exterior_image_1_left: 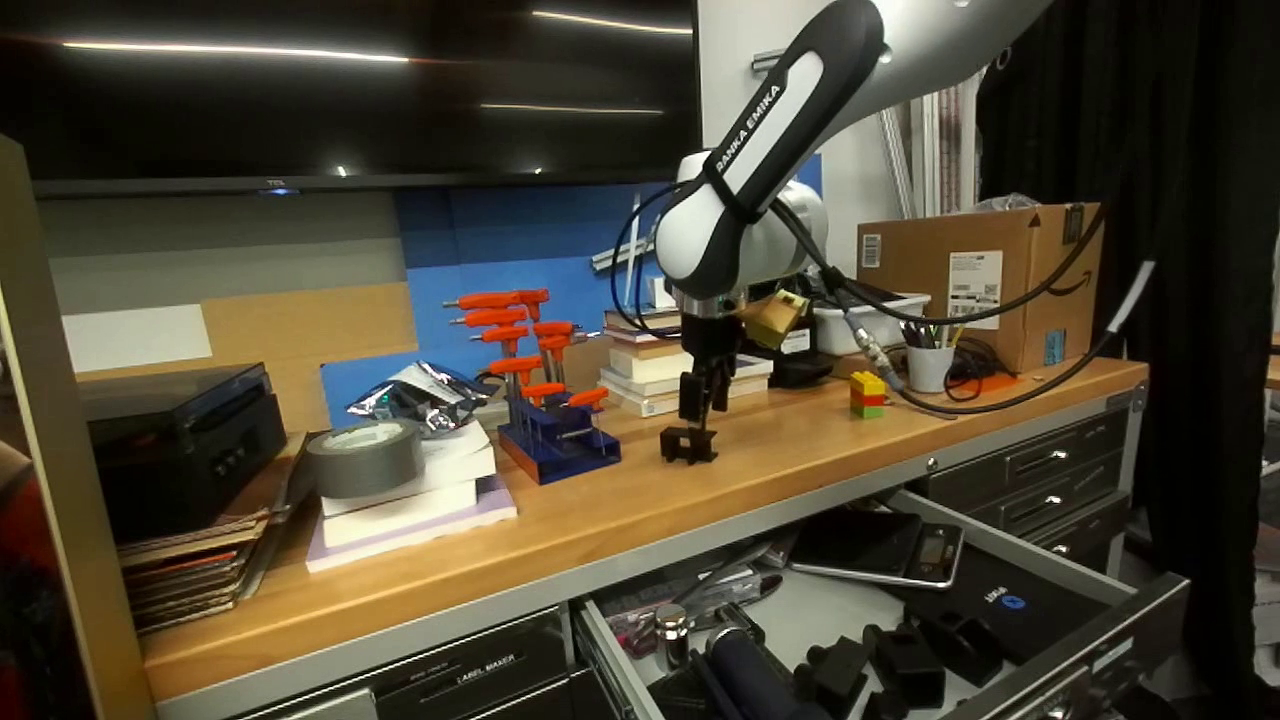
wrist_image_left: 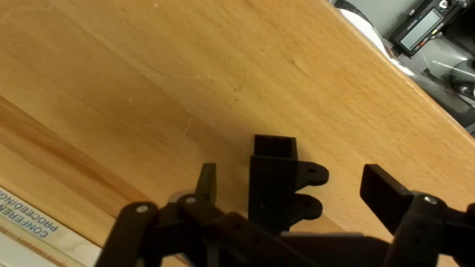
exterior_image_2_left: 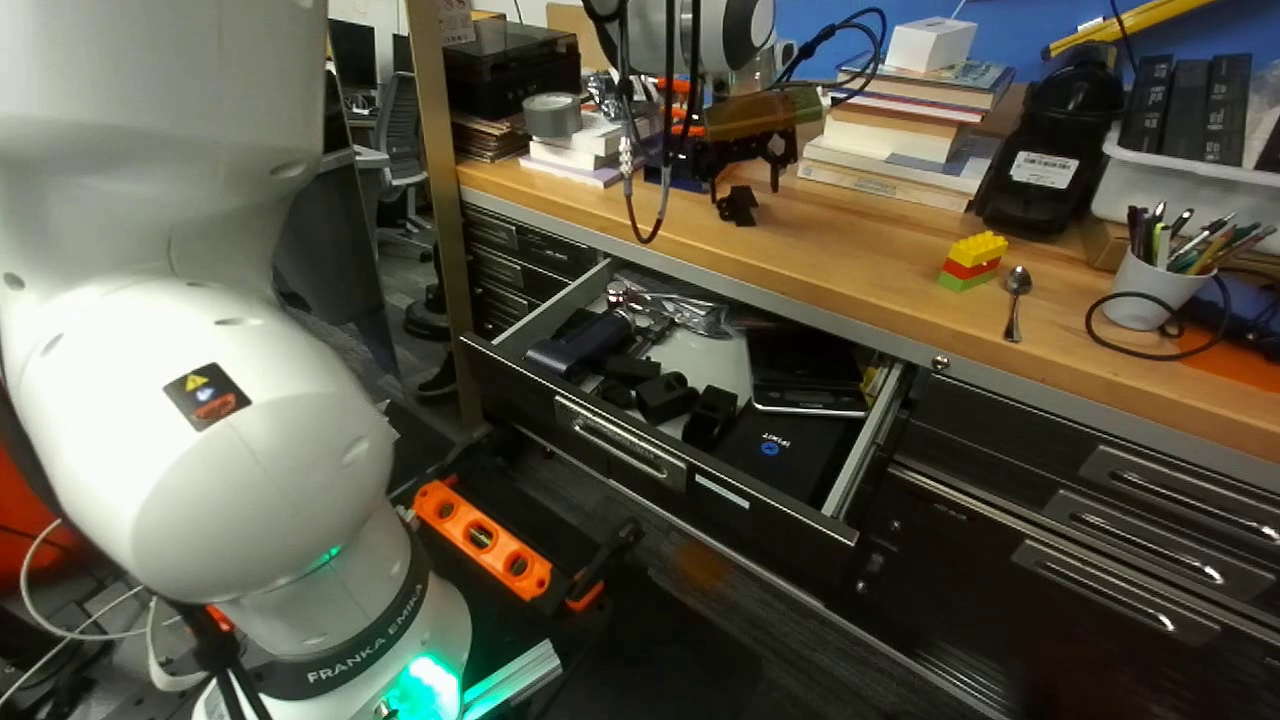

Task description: Pick up the black objects and put them in the open drawer and close it

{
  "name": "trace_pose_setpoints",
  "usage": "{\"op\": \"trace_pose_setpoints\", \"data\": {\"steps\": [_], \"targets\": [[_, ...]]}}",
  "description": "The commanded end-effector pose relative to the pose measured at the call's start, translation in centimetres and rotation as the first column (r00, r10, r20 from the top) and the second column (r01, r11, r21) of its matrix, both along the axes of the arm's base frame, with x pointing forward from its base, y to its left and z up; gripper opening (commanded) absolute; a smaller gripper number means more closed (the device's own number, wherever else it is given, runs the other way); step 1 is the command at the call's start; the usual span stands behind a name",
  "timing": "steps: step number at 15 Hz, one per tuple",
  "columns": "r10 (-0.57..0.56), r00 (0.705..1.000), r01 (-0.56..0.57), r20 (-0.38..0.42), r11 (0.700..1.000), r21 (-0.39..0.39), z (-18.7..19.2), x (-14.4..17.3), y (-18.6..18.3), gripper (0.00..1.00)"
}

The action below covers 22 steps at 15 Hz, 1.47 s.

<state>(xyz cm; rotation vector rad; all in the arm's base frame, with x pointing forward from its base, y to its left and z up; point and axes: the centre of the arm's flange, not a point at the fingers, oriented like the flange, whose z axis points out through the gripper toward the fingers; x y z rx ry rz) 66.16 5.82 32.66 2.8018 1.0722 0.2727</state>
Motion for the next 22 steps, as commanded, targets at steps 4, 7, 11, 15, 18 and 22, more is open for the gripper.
{"op": "trace_pose_setpoints", "data": {"steps": [4,7,11,15,18,22], "targets": [[0.052,0.999,-0.051,-0.001,0.996,0.075,-1.5,6.1,-1.5,1.00],[0.063,0.998,-0.061,-0.017,0.994,0.096,-1.6,7.3,-1.4,1.00],[0.067,0.997,-0.063,-0.036,0.993,0.100,-1.7,7.9,-1.1,1.00],[0.043,0.992,-0.032,-0.122,0.995,0.094,-1.2,8.5,-0.7,1.00],[0.022,0.982,-0.002,-0.187,0.995,0.104,-0.9,8.6,-0.7,1.00],[0.004,0.975,0.028,-0.222,0.990,0.141,-0.8,9.1,-0.6,1.00]]}}
